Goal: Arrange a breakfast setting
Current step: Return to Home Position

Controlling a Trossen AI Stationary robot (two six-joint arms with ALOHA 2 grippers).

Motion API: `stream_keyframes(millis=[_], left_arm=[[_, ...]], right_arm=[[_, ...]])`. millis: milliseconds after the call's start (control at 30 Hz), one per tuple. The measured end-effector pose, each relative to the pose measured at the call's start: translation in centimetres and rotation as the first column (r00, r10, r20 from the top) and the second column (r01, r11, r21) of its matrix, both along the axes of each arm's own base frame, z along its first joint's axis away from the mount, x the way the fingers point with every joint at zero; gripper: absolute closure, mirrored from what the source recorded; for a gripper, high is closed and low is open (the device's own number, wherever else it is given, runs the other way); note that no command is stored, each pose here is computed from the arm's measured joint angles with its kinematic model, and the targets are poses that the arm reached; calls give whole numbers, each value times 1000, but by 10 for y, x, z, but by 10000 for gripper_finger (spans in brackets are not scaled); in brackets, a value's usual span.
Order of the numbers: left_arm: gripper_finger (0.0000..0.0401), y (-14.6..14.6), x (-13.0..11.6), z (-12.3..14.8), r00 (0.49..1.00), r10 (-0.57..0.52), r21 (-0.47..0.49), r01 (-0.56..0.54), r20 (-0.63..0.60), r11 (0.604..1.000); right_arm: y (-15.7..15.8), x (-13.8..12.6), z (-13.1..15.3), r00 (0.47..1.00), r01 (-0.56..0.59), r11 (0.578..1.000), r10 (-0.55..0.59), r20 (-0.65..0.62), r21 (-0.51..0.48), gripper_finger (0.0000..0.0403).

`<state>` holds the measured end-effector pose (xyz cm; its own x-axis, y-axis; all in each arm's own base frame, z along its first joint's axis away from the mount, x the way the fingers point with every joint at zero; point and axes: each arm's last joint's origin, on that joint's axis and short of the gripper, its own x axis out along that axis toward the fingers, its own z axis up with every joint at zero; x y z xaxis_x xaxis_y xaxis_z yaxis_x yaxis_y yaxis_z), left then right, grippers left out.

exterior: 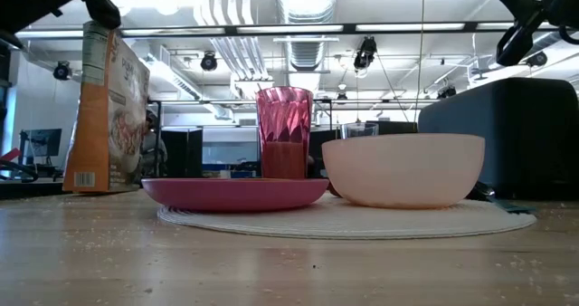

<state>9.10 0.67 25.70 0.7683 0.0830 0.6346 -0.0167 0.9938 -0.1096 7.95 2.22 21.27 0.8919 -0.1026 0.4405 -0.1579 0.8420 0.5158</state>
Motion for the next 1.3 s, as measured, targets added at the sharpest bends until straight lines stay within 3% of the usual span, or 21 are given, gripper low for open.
stream_keyframes(millis=[967, 1300], left_arm=[[290, -3, -43, 13, 966, -2, 16, -2, 259, 1000], [290, -2, -40, 9, 972, -2, 15, -2, 234, 1000]], right_arm=[[0, 0, -1, 1000, 3, 1000, -3, -11, -11, 344], [0, 0, -1, 1000, 3, 1000, -3, -11, -11, 344]])
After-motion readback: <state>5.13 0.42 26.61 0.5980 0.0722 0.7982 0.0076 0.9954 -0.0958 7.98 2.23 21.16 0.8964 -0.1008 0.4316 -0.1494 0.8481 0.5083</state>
